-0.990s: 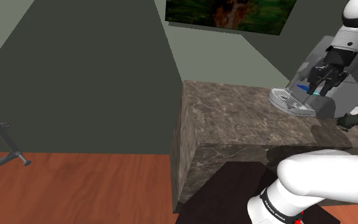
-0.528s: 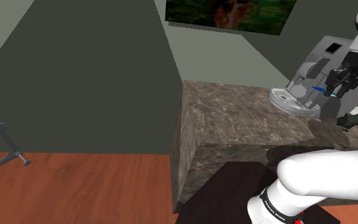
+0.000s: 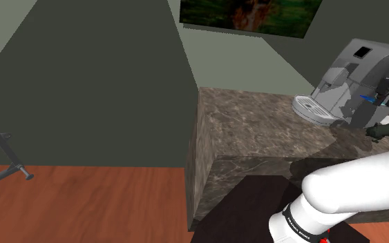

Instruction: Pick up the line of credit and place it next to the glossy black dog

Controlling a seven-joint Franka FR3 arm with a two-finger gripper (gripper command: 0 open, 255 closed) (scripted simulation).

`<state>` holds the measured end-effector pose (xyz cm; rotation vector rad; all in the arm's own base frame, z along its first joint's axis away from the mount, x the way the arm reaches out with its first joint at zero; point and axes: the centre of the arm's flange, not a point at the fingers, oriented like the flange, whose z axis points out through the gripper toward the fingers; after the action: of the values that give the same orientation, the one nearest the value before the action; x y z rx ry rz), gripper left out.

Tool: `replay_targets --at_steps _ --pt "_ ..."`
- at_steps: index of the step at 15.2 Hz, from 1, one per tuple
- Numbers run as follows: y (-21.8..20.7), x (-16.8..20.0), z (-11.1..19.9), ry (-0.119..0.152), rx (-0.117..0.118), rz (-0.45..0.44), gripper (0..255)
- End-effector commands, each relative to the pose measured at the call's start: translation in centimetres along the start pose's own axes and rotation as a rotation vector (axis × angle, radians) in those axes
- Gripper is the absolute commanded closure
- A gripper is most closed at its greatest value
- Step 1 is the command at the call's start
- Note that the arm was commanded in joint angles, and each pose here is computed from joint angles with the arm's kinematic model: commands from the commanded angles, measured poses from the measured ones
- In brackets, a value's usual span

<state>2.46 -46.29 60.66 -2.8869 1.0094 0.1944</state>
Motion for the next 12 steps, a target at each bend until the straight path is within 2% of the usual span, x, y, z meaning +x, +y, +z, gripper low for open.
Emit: replay_targets --at_steps 1,12 --pt "2.8 0.3 -0.2 0.0 -0.003 -0.001 255" --pt "17.2 1.2 -0.8 0.0 -0.003 -0.001 255"
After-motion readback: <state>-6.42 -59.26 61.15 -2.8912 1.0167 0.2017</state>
